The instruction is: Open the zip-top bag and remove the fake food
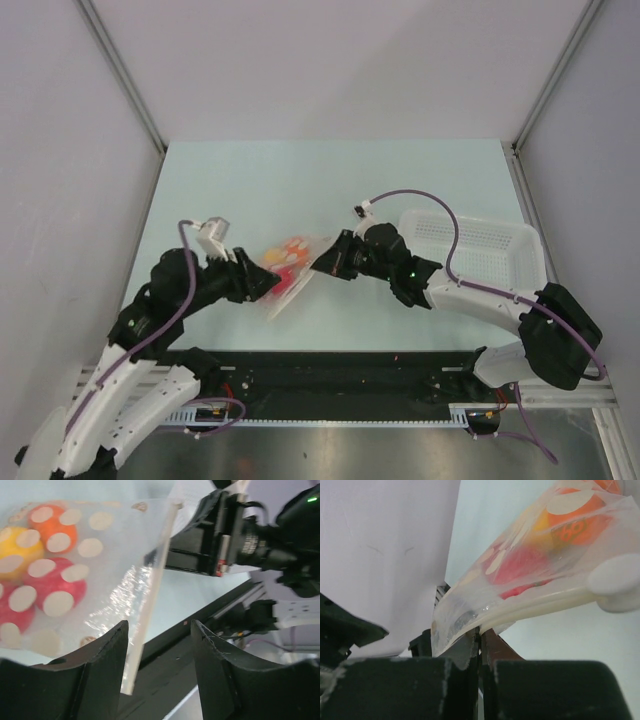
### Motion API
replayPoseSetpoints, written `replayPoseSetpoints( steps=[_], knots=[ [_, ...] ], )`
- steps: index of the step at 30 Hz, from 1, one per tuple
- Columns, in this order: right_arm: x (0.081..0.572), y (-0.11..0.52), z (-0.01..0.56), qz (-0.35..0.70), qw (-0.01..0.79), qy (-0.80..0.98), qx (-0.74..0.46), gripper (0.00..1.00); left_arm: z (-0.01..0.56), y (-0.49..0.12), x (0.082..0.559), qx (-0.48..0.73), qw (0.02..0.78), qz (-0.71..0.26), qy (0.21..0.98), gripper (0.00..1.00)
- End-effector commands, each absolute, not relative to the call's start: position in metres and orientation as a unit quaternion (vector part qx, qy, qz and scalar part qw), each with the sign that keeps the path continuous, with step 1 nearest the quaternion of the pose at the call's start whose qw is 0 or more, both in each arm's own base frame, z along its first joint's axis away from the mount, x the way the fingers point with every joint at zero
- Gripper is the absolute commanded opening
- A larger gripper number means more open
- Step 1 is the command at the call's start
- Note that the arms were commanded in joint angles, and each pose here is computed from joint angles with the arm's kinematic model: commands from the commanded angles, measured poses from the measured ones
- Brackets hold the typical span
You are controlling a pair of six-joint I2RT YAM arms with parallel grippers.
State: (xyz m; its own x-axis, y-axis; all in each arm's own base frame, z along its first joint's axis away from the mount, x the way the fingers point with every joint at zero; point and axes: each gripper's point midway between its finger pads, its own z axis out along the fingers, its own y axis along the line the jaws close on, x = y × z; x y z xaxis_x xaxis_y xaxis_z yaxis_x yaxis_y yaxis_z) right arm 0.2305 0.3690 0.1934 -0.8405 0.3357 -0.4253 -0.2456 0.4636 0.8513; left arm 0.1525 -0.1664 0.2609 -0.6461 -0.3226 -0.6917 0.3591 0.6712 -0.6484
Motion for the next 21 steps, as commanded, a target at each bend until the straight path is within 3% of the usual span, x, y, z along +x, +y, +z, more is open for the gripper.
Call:
replayPoseSetpoints(
  steps=[1, 5, 21],
  knots=[
    [0.224, 0.372, 0.205, 0.518, 0.278, 0.809, -0.009, 0.0, 0.265, -0.173, 0.176, 0.129, 0.455, -0.33, 0.817, 0.59],
    [0.227, 0.373, 0.201, 0.518, 0.272, 0.811, -0.01, 0.0, 0.249, -0.18, 0.197, 0.18, 0.455, -0.224, 0.843, 0.61],
    [0.219, 0.361, 0.196, 0.517, 0.265, 0.814, -0.01, 0.0, 0.201, -0.224, 0.223, 0.27, 0.406, -0.116, 0.866, 0.7]
  ],
)
